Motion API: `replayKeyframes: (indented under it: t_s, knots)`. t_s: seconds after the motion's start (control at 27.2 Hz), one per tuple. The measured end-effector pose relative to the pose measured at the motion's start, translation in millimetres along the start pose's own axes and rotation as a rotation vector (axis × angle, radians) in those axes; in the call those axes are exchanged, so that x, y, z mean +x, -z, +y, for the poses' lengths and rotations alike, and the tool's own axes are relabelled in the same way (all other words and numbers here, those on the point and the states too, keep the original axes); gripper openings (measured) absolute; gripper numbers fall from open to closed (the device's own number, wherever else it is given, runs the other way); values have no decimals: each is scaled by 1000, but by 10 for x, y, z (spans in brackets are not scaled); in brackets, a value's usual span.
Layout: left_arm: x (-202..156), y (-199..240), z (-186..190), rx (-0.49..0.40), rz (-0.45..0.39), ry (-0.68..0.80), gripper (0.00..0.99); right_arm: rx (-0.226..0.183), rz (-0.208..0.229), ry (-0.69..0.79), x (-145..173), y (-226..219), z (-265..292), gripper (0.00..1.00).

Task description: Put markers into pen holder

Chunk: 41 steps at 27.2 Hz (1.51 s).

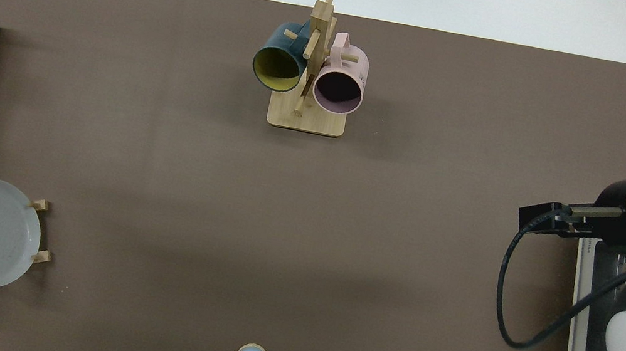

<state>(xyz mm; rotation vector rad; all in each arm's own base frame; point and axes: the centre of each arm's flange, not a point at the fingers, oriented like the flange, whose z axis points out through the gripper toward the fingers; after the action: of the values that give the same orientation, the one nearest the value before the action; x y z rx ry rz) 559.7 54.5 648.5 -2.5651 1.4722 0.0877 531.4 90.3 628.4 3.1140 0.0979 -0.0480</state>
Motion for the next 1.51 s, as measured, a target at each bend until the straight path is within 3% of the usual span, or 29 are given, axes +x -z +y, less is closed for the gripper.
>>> replayKeyframes:
  t_s: [0.33, 0.48, 0.74, 1.03, 1.51]
  knots:
    - [441, 107, 417, -147, 49, 468, 991, 0, 0, 0, 0, 0, 0, 1000]
    - [604, 153, 575, -200, 50, 602, 991, 0, 0, 0, 0, 0, 0, 1000]
    - [622, 194, 654, -253, 48, 742, 991, 0, 0, 0, 0, 0, 0, 1000]
    - [673, 279, 722, -244, 61, 789, 991, 0, 0, 0, 0, 0, 0, 1000]
    - [665, 20, 643, -215, 109, 933, 991, 0, 0, 0, 0, -1, 0, 1000]
